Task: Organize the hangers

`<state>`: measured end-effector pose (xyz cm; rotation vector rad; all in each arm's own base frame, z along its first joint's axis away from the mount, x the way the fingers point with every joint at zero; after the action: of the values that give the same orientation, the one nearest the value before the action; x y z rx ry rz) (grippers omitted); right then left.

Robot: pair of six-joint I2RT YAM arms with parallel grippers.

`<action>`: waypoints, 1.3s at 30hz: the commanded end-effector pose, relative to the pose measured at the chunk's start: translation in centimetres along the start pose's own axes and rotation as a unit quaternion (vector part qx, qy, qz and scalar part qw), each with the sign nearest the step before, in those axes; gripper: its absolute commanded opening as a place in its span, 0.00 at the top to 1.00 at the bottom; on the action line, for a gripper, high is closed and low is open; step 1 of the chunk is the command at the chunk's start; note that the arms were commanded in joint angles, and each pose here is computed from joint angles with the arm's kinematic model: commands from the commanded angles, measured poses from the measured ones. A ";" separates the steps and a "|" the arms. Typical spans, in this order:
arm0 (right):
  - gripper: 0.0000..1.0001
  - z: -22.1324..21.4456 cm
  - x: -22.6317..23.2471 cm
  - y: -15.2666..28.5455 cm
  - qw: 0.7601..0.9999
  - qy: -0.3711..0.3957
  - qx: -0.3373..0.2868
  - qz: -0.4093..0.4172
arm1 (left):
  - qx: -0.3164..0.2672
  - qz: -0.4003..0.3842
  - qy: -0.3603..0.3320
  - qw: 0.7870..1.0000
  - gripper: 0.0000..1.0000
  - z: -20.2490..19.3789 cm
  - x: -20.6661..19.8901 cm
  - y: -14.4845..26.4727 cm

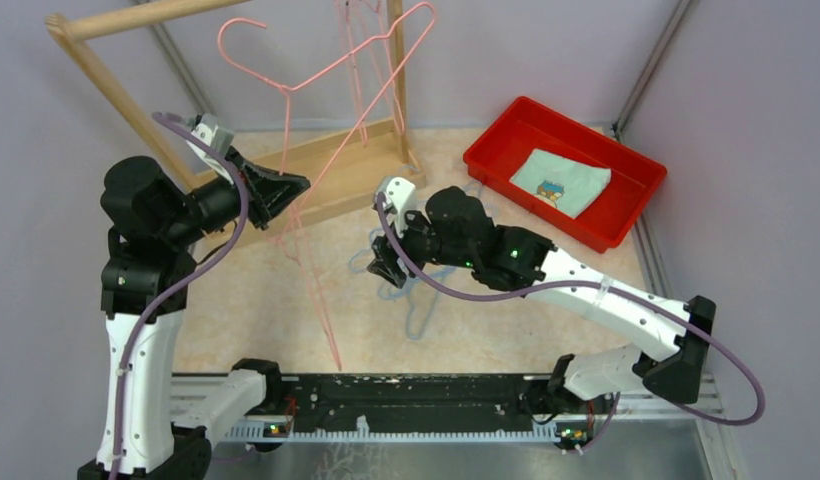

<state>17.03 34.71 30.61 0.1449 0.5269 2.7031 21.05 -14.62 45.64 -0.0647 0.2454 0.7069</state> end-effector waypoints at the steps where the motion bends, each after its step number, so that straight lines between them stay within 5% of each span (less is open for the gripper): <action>1: 0.37 4.1 0.6 -0.7 0.998 0.007 -0.064 -0.001 | -0.037 -0.025 -0.017 0.999 1.00 2.5 -1.7 0.5; 15: 0.32 3.2 0.7 -2.9 0.987 -0.134 -0.092 -0.009 | -0.075 -0.076 -0.036 0.994 1.00 6.0 -5.6 2.5; 25: 0.23 0.1 -6.7 -0.3 0.931 -0.313 -0.175 -0.064 | -0.102 -0.106 -0.045 0.988 1.00 7.8 -8.2 4.0; 31: 0.19 1.7 -7.8 2.2 0.882 -0.368 -0.292 0.038 | -0.109 -0.119 -0.045 0.986 1.00 8.4 -9.0 4.4; 34: 0.22 3.3 -5.0 1.5 0.881 -0.347 -0.283 0.153 | -0.114 -0.127 -0.045 0.984 1.00 8.8 -9.5 4.6; 39: 0.33 4.5 -2.4 0.5 0.838 -0.344 -0.281 0.318 | -0.118 -0.146 -0.041 0.981 1.00 9.6 -10.2 4.7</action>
<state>23.84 34.02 29.13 1.1943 -0.4085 2.5800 13.87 -15.93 55.31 -0.2534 0.1240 0.4957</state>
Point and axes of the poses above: each gripper's point midway between its finger pads, its own y axis back along the fingers, its own x axis along the line the jaws close on, z = x × y, the point moved 1 cm from there along y, back along the fingers, and after that the axes turned 3 degrees about y, right-handed, at the moved point
